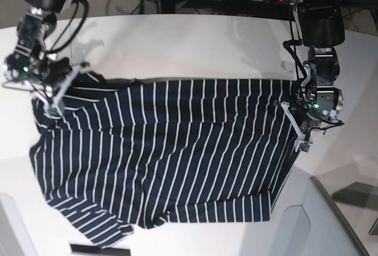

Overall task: Layout the t-shirt on the table in an organized manner, then fold the t-shirt properly
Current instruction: 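Grasp the shirt edge with both grippers and pull it apart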

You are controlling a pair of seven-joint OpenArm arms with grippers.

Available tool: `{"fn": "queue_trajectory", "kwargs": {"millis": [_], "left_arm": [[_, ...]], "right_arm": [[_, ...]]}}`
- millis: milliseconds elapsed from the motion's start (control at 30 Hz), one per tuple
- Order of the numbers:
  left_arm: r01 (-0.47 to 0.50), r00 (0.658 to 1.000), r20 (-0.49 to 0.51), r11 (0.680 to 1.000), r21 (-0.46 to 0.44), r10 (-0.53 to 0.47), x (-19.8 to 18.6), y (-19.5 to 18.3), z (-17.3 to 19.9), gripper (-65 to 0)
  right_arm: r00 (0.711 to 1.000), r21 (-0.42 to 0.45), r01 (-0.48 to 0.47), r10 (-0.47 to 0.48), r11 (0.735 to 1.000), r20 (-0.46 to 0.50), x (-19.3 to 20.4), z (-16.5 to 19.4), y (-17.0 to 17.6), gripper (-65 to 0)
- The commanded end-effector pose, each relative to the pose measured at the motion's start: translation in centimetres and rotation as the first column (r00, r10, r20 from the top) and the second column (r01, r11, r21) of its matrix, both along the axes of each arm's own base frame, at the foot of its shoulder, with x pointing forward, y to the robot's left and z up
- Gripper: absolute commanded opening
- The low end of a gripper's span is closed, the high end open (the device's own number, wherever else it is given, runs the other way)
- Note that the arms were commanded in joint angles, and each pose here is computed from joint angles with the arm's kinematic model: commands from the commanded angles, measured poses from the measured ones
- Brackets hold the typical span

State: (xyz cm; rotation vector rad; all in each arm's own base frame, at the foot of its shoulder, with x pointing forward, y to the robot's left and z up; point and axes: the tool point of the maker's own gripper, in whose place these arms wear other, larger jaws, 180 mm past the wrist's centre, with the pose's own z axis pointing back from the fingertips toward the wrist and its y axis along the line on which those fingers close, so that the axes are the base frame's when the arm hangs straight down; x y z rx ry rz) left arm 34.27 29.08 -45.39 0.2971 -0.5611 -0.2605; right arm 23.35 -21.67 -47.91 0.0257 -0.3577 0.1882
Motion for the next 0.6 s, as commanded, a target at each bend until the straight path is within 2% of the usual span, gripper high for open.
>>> {"fn": "queue_trajectory", "kwargs": {"millis": [0, 133, 333, 500, 567], "left_arm": [[0.0, 0.999, 0.052, 1.0, 0.019, -0.001, 1.4, 0.6, 1.6, -65.0], [0.003, 0.998, 0.06, 1.0, 0.015, -0.004, 1.6, 0.2, 1.8, -65.0], [0.028, 0.994, 0.103, 1.0, 0.012, -0.029, 1.0, -1.8, 2.8, -65.0], [-0.007, 0.995, 0.098, 1.0, 0.026, 0.004, 0.8, -1.4, 3.1, -65.0], [-0.007, 0.995, 0.098, 1.0, 0.026, 0.004, 0.8, -1.4, 3.1, -65.0]], "right_arm": [[0.998, -0.038, 0.005, -0.002, 0.999, 0.059, 1.3, 1.9, -1.2, -65.0], [1.0, -0.105, 0.001, -0.003, 0.994, -0.015, -1.6, 2.5, -2.4, -65.0], [0.992, -0.129, -0.008, -0.008, 0.992, -0.124, -6.1, 1.4, -2.8, -65.0], [0.979, -0.184, -0.017, -0.021, 0.983, -0.202, -9.4, 2.2, -3.6, -65.0], [0.967, -0.203, 0.007, -0.058, 0.979, -0.248, -10.7, 2.3, -4.5, -65.0]]}}
